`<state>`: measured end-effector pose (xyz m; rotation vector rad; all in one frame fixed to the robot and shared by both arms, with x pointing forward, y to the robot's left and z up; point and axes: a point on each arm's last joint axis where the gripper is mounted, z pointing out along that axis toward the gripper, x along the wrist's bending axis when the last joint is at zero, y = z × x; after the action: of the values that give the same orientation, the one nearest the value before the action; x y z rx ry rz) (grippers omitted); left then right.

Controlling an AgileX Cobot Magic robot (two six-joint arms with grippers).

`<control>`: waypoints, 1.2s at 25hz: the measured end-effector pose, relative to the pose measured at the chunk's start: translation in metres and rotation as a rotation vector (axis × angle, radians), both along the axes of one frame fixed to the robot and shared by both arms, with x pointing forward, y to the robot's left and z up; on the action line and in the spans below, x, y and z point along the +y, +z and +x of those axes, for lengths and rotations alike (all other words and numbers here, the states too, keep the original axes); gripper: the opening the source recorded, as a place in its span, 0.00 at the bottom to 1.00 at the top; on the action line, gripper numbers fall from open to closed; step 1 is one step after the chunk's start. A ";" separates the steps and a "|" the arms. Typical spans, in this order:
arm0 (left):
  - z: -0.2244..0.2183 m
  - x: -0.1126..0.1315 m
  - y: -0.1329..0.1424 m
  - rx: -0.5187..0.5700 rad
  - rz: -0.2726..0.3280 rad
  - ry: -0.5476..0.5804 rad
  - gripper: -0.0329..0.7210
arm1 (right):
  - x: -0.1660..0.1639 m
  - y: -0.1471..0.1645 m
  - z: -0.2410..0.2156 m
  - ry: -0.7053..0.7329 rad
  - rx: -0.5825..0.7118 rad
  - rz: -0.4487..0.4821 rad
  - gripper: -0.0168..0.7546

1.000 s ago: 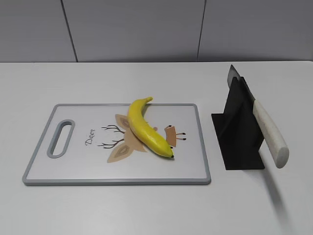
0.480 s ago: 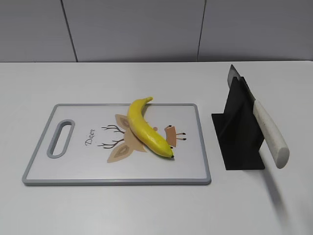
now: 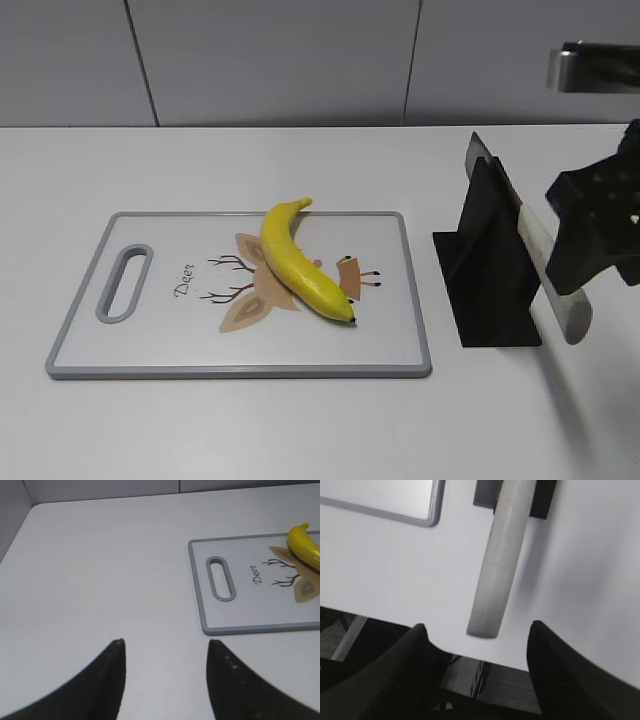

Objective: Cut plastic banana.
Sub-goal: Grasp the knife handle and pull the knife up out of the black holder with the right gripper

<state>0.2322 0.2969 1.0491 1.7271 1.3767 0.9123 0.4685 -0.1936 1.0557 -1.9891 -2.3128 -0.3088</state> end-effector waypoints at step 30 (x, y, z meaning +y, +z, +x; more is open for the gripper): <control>0.000 0.000 0.000 0.000 0.001 0.002 0.72 | 0.006 -0.044 0.036 -0.077 0.008 -0.086 0.26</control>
<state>0.2322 0.2970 1.0491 1.7266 1.3779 0.9140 0.5042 -0.1879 1.0112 -2.1187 -2.2857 -0.2095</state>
